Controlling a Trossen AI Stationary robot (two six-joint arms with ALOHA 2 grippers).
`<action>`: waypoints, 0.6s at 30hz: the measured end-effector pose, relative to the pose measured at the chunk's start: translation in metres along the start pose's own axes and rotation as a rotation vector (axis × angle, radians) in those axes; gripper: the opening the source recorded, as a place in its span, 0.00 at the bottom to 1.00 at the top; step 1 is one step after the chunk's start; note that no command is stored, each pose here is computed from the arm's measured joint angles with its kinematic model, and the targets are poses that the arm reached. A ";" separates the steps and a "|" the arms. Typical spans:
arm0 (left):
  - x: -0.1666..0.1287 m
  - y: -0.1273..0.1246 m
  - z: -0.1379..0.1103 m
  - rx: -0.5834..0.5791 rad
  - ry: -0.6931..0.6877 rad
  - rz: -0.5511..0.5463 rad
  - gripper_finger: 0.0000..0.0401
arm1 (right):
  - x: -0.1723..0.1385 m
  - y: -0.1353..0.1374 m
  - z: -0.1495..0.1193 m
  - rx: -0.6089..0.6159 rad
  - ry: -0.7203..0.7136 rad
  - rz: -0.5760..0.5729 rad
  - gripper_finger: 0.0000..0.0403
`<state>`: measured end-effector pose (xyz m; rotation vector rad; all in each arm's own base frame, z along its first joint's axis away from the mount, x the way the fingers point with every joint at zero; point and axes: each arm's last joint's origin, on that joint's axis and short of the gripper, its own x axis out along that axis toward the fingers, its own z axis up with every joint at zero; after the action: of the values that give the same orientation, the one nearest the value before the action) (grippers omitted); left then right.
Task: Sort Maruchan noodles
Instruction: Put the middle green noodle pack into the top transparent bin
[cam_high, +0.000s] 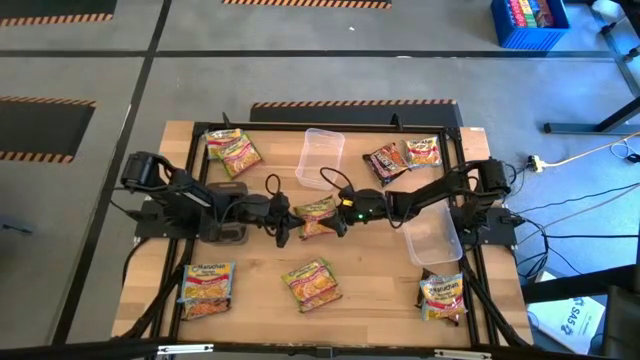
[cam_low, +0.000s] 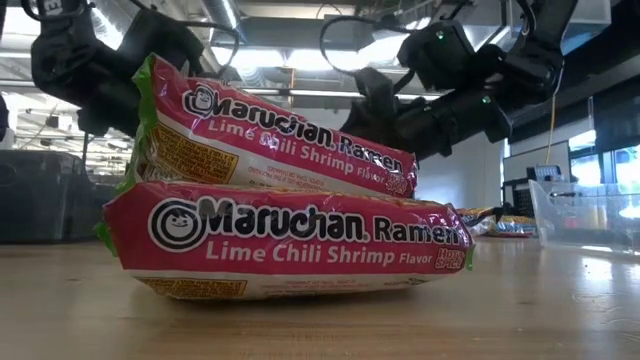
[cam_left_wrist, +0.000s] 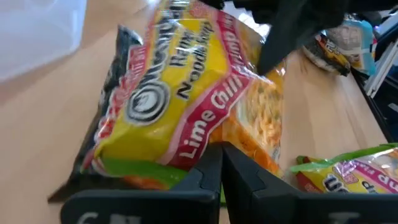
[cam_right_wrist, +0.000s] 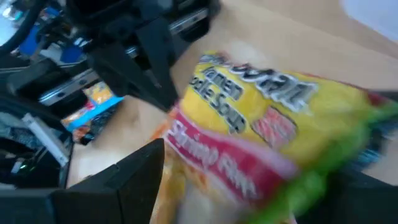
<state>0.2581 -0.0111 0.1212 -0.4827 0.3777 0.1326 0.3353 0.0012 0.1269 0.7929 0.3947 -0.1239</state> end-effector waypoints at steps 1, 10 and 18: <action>0.001 -0.002 0.002 0.014 -0.007 -0.004 0.00 | 0.000 0.000 0.000 -0.008 0.000 0.007 0.69; 0.004 -0.007 0.007 0.057 -0.028 -0.023 0.00 | 0.000 0.003 0.001 -0.048 0.004 0.057 0.64; 0.003 -0.008 0.008 0.056 -0.029 -0.028 0.00 | 0.000 0.003 0.001 -0.132 0.010 0.062 0.34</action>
<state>0.2655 -0.0141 0.1298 -0.4305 0.3450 0.1014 0.3362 0.0027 0.1297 0.6749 0.3836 -0.0357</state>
